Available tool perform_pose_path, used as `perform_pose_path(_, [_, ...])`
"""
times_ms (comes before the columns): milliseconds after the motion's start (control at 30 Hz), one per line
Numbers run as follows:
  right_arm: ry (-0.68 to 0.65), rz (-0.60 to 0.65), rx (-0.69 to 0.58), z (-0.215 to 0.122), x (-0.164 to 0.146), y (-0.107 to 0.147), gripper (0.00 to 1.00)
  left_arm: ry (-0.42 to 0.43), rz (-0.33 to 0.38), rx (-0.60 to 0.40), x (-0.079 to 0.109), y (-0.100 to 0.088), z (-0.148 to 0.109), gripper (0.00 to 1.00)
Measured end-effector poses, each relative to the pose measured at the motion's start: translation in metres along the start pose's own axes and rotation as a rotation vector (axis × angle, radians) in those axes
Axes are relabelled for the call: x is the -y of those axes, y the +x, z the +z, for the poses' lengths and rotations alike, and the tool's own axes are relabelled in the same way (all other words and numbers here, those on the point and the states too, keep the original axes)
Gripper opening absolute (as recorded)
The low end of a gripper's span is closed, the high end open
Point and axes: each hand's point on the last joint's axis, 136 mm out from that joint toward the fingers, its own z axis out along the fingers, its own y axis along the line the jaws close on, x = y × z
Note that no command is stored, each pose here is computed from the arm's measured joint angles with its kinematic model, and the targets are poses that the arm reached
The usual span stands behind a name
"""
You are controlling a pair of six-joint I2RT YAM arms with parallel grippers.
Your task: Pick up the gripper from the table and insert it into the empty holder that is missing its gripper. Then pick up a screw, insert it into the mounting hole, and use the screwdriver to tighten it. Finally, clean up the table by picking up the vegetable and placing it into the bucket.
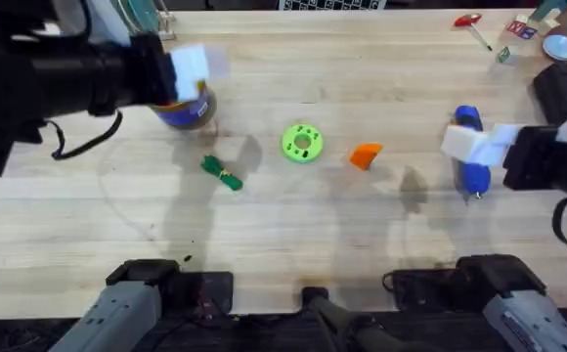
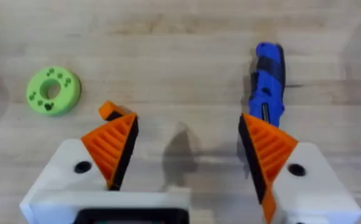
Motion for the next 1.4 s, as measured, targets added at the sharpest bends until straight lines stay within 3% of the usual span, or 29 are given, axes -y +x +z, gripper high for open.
perform_pose_path(100, [0.003, 0.001, -0.053, 0.0, 0.001, 0.013, 0.98, 0.069, -0.088, 0.058, 0.012, -0.016, -0.001, 0.986])
perform_pose_path(200, [0.005, 0.002, -0.107, -0.001, 0.001, 0.026, 0.98, 0.103, -0.172, 0.061, 0.018, -0.019, -0.002, 0.985])
perform_pose_path(400, [0.011, 0.004, -0.215, -0.006, 0.002, 0.052, 0.98, 0.114, -0.461, -0.078, 0.021, 0.011, -0.002, 0.986])
perform_pose_path(500, [0.012, 0.004, -0.239, -0.007, 0.003, 0.058, 0.98, 0.076, -0.556, -0.141, 0.018, 0.027, -0.003, 0.985])
perform_pose_path(567, [0.012, 0.004, -0.238, -0.007, 0.003, 0.058, 0.98, 0.066, -0.567, -0.132, 0.016, 0.025, -0.002, 0.985])
perform_pose_path(633, [0.012, 0.004, -0.238, -0.007, 0.003, 0.058, 0.98, 0.089, -0.51, -0.075, 0.018, 0.011, -0.001, 0.985])
perform_pose_path(867, [0.012, 0.004, -0.238, -0.007, 0.003, 0.058, 0.98, 0.188, -0.101, 0.137, 0.049, -0.034, -0.001, 0.986])
perform_pose_path(967, [0.012, 0.004, -0.238, -0.007, 0.003, 0.058, 0.98, 0.228, 0.06, 0.249, 0.061, -0.04, -0.007, 0.985])
perform_pose_path(1167, [0.012, 0.004, -0.238, -0.007, 0.003, 0.058, 0.98, 0.333, 0.251, 0.475, 0.08, -0.009, -0.028, 0.985])
perform_pose_path(1400, [0.012, 0.004, -0.238, -0.007, 0.003, 0.058, 0.979, 0.424, 0.338, 0.589, 0.084, 0.044, -0.03, 0.985])
